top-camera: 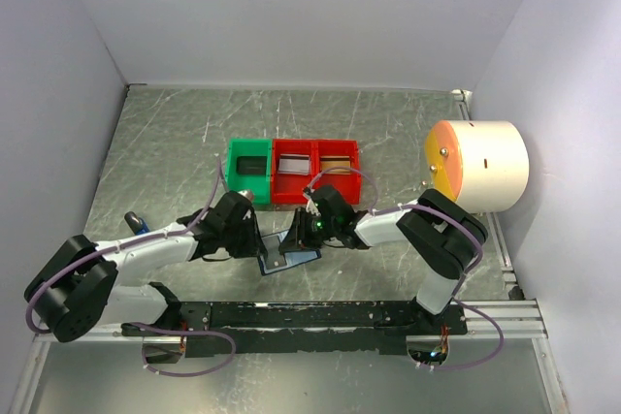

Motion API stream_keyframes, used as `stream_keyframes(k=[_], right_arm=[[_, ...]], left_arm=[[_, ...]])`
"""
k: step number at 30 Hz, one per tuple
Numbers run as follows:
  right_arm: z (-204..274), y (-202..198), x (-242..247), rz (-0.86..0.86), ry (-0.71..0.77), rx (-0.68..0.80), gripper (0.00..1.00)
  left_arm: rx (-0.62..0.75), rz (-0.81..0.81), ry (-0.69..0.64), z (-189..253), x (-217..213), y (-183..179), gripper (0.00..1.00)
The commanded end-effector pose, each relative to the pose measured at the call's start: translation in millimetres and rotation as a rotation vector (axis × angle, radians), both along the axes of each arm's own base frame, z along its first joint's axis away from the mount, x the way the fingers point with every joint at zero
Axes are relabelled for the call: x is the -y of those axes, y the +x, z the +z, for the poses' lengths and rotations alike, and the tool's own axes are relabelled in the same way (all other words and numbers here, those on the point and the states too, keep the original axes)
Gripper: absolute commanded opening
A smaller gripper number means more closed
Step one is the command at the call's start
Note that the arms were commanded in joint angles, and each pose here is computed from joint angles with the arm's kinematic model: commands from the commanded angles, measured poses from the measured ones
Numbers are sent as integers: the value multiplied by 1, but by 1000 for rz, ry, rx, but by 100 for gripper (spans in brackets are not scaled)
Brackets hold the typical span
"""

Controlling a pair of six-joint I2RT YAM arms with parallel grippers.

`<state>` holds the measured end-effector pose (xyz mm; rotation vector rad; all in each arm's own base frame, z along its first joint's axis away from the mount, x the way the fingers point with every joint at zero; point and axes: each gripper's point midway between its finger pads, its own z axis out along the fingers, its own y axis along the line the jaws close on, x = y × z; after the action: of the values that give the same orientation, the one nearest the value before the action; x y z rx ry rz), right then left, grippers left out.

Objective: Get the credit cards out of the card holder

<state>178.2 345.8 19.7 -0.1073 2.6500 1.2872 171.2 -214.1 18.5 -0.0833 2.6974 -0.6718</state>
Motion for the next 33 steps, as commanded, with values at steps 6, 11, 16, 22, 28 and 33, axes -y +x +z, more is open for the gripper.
stream_keyframes(k=[6, 11, 16, 22, 28, 33], right_arm=[[6, -1, -7, -4, 64, -18, 14], [17, 1, -9, -21, 155, -41, 6], [16, 7, -9, -18, 122, -19, 0], [13, 14, 6, -46, 15, 31, 0], [5, 10, 17, -60, -20, 19, 0], [3, 10, 17, -55, -29, 18, 11]], left_arm=[[-5, -9, 49, -8, -1, 3, 21], [-6, -16, 59, -9, -5, -1, 15], [-12, -25, 48, -12, -4, -4, 9], [1, -9, 97, -11, -12, -1, 7], [15, -6, 104, -8, -13, 1, 7], [14, -15, 90, -8, -11, 1, 7]])
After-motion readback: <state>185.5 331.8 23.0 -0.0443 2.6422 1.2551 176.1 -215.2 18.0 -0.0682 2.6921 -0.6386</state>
